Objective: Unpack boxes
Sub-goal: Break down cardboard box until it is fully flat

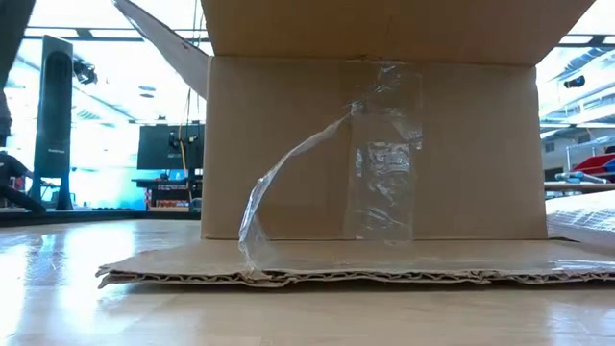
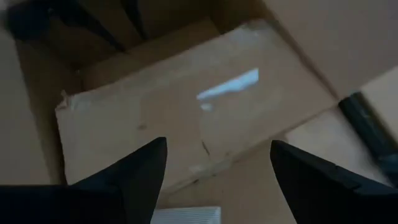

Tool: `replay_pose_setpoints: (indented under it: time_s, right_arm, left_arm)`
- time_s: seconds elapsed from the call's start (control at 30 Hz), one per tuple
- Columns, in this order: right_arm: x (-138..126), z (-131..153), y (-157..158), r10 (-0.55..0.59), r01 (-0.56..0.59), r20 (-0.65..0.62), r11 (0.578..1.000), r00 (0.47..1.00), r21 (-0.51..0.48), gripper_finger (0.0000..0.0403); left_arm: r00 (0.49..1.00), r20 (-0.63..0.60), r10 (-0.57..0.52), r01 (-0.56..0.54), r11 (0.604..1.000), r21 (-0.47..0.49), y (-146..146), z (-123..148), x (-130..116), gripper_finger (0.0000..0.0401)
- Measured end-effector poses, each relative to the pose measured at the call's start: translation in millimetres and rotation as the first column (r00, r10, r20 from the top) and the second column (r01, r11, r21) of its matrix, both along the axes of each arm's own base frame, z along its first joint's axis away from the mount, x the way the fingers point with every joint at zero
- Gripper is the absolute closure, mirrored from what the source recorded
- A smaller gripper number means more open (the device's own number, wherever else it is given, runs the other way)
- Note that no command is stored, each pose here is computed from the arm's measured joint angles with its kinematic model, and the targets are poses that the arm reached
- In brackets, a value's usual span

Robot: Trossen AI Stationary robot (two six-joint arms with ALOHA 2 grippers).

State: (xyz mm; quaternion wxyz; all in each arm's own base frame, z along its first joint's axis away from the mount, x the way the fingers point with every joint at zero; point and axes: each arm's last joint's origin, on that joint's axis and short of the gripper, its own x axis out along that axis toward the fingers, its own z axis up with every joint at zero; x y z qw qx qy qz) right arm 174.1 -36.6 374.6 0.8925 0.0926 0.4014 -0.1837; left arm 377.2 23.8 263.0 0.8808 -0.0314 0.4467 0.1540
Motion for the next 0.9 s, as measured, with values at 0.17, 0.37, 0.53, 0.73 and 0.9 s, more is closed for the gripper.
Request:
replay_pose_setpoints:
  time_s: [0.17, 0.37, 0.53, 0.73, 0.9]
  right_arm:
    - [-15, -57, 1, -0.055, 0.056, -0.034, 0.998, 0.998, 0.037, 0.0111]
    - [-28, -102, 5, -0.071, 0.080, -0.087, 0.991, 0.994, 0.110, 0.0111]
    - [-24, -127, 7, -0.069, 0.061, 0.030, 0.978, 0.997, 0.199, 0.0111]
    - [-5, -143, 9, -0.067, 0.014, 0.169, 0.956, 0.983, 0.294, 0.0111]
    - [10, -150, 12, -0.037, -0.021, 0.191, 0.956, 0.981, 0.293, 0.0111]
  left_arm:
    - [1.000, -0.031, -0.003, 0.003, 1.000, -0.008, 2, -41, 25, 0.0245]
    - [0.986, 0.167, 0.005, 0.009, 0.997, -0.083, -1, -34, 48, 0.0245]
    - [0.883, 0.469, -0.013, 0.069, 0.992, -0.103, -6, 28, 62, 0.0245]
    - [0.727, 0.686, -0.039, 0.127, 0.989, -0.078, -7, 57, 75, 0.0245]
    - [0.775, 0.629, 0.061, 0.049, 0.986, -0.157, -5, 18, 92, 0.0245]
